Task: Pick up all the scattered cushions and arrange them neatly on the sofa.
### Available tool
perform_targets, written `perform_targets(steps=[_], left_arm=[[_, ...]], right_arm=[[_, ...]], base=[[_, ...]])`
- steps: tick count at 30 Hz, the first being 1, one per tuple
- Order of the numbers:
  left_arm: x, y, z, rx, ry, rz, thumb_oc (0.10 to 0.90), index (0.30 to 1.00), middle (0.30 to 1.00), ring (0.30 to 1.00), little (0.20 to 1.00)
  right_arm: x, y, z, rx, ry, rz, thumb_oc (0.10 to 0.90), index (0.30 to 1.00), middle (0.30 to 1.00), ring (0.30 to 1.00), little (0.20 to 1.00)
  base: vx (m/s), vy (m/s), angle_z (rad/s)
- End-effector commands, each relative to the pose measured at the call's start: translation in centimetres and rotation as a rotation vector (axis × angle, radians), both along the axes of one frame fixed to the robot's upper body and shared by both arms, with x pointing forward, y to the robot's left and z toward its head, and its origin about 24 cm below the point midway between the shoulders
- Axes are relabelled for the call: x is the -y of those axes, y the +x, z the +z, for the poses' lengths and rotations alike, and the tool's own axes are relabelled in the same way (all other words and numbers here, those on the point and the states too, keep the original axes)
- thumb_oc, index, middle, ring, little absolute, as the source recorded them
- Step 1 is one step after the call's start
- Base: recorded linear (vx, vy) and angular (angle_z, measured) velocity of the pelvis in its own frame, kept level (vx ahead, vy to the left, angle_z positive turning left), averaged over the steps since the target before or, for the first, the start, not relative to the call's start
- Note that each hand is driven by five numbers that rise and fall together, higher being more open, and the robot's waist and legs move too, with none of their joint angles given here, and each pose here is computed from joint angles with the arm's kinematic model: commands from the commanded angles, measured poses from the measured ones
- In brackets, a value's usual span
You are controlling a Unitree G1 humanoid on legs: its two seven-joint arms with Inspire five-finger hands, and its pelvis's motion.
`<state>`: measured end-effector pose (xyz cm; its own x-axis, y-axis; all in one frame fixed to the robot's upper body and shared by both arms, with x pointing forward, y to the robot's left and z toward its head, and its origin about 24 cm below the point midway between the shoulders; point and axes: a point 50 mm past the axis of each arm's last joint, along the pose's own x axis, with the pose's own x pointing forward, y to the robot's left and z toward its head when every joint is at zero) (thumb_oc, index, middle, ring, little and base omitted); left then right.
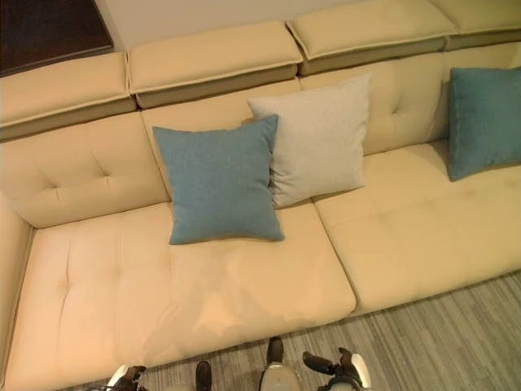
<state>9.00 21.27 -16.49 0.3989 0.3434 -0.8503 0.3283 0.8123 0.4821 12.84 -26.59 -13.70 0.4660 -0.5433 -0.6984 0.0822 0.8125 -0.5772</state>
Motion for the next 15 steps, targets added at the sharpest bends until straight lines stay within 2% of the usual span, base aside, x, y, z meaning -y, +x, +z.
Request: perform_targets(steps=[1, 6, 10, 12, 15], left_arm=[[-2.2, -0.5, 0.3, -0.006, 0.072, 0.058, 0.8, 0.9, 0.9, 0.9, 0.9], [-0.7, 0.7, 0.3, 0.042, 0.034, 0.045, 0.8, 0.9, 0.9, 0.9, 0.9], [-0.4, 3.7, 1.3, 0.162, 0.013, 0.047, 0.8, 0.9, 0.9, 0.9, 0.9], [-0.3, 4.2, 1.5, 0.181, 0.003, 0.048, 0.8, 0.9, 0.9, 0.9, 0.9], [-0.1, 4.9, 1.8, 0.232, -0.026, 0.109, 0.8, 0.9, 0.9, 0.9, 0.9]], right_arm=[[-0.1, 0.3, 0.3, 0.042, -0.028, 0.014, 0.8, 0.9, 0.9, 0.9, 0.9], [-0.3, 1.4, 0.9, 0.102, -0.033, 0.059, 0.8, 0.9, 0.9, 0.9, 0.9], [0.1, 2.9, 2.0, 0.179, -0.072, 0.07, 0.8, 0.9, 0.9, 0.9, 0.9], [0.2, 3.2, 2.2, 0.193, -0.077, 0.074, 0.8, 0.9, 0.9, 0.9, 0.9], [0.6, 3.5, 2.8, 0.225, -0.093, 0.077, 0.8, 0.9, 0.9, 0.9, 0.9]], base=[[0.15, -0.221, 0.06], [0.14, -0.278, 0.19], [-0.05, -0.251, 0.35], [0.0, -0.174, 0.11], [0.14, -0.103, 0.04]])
